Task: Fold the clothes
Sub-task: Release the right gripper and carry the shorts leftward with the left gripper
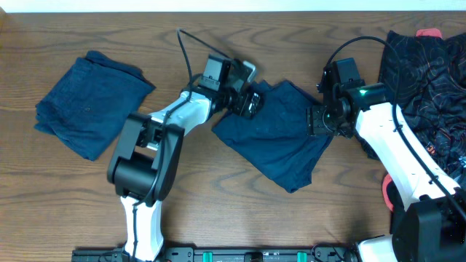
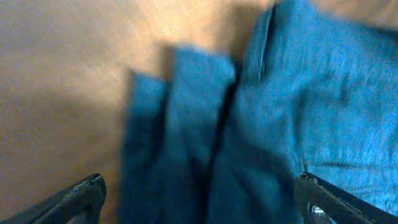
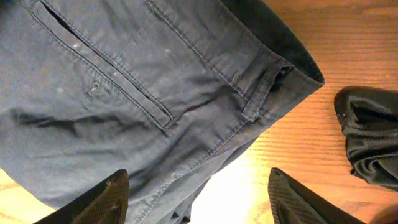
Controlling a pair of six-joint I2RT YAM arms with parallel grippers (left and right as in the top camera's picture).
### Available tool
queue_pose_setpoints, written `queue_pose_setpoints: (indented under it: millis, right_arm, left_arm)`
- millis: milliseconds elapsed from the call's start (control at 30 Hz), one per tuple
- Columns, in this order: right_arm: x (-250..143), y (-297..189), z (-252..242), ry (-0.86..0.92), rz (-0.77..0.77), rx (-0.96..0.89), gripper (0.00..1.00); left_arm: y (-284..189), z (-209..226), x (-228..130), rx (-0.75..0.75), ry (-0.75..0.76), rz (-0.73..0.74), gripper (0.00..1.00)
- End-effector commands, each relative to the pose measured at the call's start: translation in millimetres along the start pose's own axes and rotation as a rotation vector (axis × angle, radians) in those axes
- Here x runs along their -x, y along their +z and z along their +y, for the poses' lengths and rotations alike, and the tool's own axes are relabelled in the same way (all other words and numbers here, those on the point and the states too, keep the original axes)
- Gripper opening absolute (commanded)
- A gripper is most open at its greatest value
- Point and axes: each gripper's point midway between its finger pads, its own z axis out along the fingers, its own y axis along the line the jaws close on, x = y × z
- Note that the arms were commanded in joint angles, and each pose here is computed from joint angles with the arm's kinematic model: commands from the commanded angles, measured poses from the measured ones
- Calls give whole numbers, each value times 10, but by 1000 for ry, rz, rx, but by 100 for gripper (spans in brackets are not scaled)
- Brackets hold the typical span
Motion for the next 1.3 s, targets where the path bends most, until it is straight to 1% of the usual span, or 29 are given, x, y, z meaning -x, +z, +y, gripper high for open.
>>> queue_pose_setpoints:
  millis: [0, 167, 233, 300, 367, 433, 467, 500, 533, 633, 733, 800, 900, 967, 1067, 1167, 1267]
  right_arm:
    - [56, -85, -30, 26, -29, 7, 70]
    - [53, -85, -31, 25, -28, 7, 70]
    - [51, -85, -31, 25, -27, 6, 70]
    - [45, -85, -33, 26, -25, 6, 70]
    - [44, -85, -33, 26, -24, 6, 70]
    - [44, -85, -34, 25, -25, 5, 70]
    - [44, -84, -34, 25, -24, 5, 69]
    - [43, -84, -34, 25, -24, 5, 69]
    - [38, -84, -35, 26, -22, 5, 68]
    - [27, -84, -45, 28, -17, 3, 67]
    - [31, -84, -53, 28, -19, -2, 66]
    - [33, -84, -68, 28, -21, -11, 66]
    - [34, -85, -79, 30, -21, -13, 66]
    - [38, -85, -94, 35, -21, -14, 66]
    - [43, -86, -122, 43, -22, -17, 66]
    - [45, -86, -132, 46, -22, -17, 66]
    - [45, -86, -132, 46, -22, -17, 66]
  left_arm:
    - [100, -268, -192, -124, -35, 67, 98]
    - [157, -509, -333, -159, -26, 131, 99]
    - [182, -644, -425, -179, -6, 170, 98]
    - [201, -758, -500, -195, 25, 199, 93]
    - [221, -815, -520, -198, 52, 206, 80]
    - [230, -813, -489, -193, 65, 194, 58]
    - [233, -800, -461, -190, 69, 182, 40]
    - [228, -773, -425, -186, 70, 168, 28]
    - [208, -731, -369, -179, 68, 150, 22]
    - [83, -548, -151, -130, 18, 96, 11]
    - [-187, -368, 148, -90, -6, 13, 8]
    - [-448, -150, 348, -5, -42, -47, 8]
    - [-869, 171, 559, 125, -96, -123, 8]
    - [-1168, 370, 656, 209, -143, -169, 8]
    - [-1654, 622, 783, 318, -174, -244, 6]
    - [-2098, 806, 910, 387, -187, -332, 6]
    - [-2520, 1049, 944, 498, -217, -399, 6]
